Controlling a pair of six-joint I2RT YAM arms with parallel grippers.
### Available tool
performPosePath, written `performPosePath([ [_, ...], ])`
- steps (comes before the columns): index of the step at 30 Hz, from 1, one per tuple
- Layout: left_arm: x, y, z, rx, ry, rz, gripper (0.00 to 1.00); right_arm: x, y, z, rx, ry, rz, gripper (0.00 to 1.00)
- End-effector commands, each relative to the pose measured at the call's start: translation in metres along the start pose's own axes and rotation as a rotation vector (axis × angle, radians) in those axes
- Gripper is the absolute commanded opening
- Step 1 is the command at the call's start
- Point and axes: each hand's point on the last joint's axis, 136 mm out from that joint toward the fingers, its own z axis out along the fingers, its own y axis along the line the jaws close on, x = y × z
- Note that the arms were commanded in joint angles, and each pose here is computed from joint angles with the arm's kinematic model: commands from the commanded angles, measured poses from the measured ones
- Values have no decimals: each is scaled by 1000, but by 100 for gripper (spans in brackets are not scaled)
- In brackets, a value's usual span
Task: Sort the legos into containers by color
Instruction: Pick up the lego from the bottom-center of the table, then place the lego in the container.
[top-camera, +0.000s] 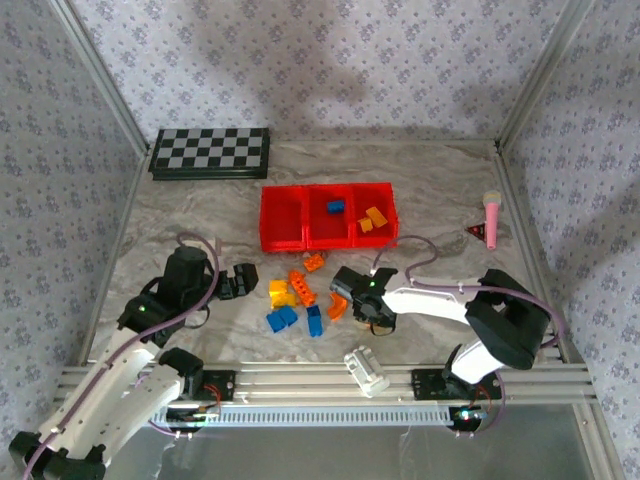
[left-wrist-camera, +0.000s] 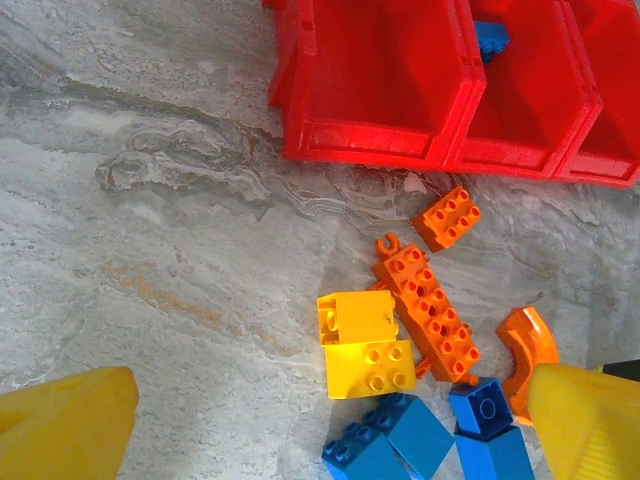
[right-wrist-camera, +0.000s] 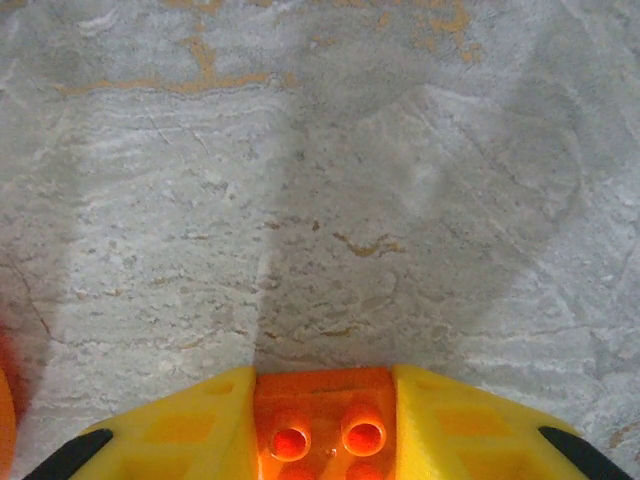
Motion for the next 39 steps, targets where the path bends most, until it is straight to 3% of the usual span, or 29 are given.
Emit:
performPosePath([
  [1,-9,-2,-10,0,-25,-6,100,7,-31,-2,102,9,-46,32],
  [12,-14,-1,-16,-4,-53,-10,100,-43,30,-70,-86,-149,-184,27],
  [17,-11,3,-22,-13,-54,-36,100,-91,88,-116,-223,-260,-264,27],
  [23,-7,6,-35,-13,-64,-81,100,-142,163,-144,-390,-311,-322,27],
  [32,16,11,-39,19,-22,-200,100,-186,250,-115,-507,-245,-392,28],
  [39,28,20,-30,-2,-2,-252,100,-207,282,-79,-586,-197,-366,28],
])
